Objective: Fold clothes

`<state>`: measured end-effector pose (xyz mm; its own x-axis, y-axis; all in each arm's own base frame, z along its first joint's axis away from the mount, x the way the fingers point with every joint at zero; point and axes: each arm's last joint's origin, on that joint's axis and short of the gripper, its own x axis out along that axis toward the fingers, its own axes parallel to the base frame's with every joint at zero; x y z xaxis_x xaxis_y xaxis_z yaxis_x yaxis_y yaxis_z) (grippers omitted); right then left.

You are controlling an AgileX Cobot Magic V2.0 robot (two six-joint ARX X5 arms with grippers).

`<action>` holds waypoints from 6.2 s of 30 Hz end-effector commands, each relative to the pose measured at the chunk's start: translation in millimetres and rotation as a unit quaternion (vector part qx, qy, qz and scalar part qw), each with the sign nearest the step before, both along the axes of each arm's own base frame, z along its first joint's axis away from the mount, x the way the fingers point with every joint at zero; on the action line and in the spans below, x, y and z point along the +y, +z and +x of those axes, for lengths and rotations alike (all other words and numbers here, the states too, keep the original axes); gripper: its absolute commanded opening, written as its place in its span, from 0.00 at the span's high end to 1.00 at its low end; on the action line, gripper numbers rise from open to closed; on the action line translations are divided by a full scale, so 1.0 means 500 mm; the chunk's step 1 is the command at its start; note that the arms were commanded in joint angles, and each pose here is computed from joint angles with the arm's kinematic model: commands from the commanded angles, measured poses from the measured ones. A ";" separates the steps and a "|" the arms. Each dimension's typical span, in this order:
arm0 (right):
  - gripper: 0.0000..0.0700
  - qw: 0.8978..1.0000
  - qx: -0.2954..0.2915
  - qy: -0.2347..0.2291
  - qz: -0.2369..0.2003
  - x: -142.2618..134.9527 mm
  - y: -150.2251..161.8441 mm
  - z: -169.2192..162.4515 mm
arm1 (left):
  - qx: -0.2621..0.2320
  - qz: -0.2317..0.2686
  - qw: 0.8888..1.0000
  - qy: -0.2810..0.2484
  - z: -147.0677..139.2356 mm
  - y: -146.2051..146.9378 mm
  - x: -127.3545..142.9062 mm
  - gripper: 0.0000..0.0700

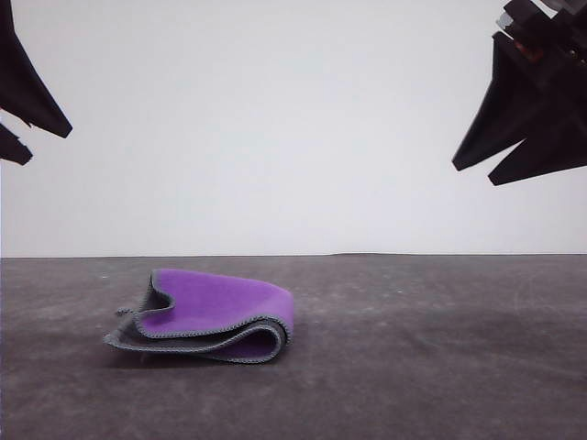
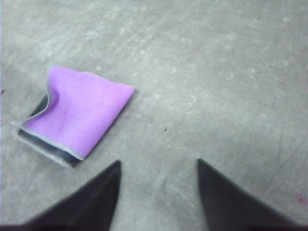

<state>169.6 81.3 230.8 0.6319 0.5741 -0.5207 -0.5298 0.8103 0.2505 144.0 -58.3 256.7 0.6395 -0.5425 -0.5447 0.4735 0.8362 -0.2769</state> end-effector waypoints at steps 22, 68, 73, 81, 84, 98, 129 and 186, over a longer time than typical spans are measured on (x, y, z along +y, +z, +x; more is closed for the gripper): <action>0.98 1.000 -0.012 0.001 0.004 0.003 0.009 0.003 | -0.051 0.010 0.999 0.000 -0.012 0.004 0.013 1.00; 0.98 0.998 -0.063 0.001 0.027 0.007 0.027 0.012 | -0.246 0.049 0.934 0.255 -0.096 -0.209 0.108 1.00; 0.98 0.994 -0.110 -0.003 -0.013 -0.004 0.039 0.004 | -0.246 0.049 0.934 0.255 -0.096 -0.209 0.108 1.00; 0.98 0.980 -0.132 -0.143 -0.043 -0.085 -0.011 -0.042 | -0.246 0.049 0.934 0.255 -0.096 -0.209 0.108 1.00; 0.98 0.970 -0.142 -0.189 -0.049 -0.117 -0.052 -0.072 | -0.246 0.050 0.934 0.255 -0.096 -0.209 0.108 1.00; 0.98 0.927 -0.205 -0.310 -0.054 -0.168 -0.164 -0.136 | -0.246 0.050 0.934 0.255 -0.096 -0.209 0.108 1.00; 0.98 0.905 -0.264 -0.331 -0.042 -0.176 -0.142 -0.146 | -0.246 0.050 0.934 0.255 -0.096 -0.209 0.108 1.00; 0.98 0.905 -0.264 -0.331 -0.042 -0.176 -0.142 -0.146 | -0.246 0.050 0.934 0.255 -0.096 -0.209 0.108 1.00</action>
<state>96.4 -6.3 159.9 0.9960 -0.0463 -0.0764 0.0488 0.9983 0.0315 94.8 -4.6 157.4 0.9870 -0.0655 -0.1465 0.0591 0.9971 -0.0475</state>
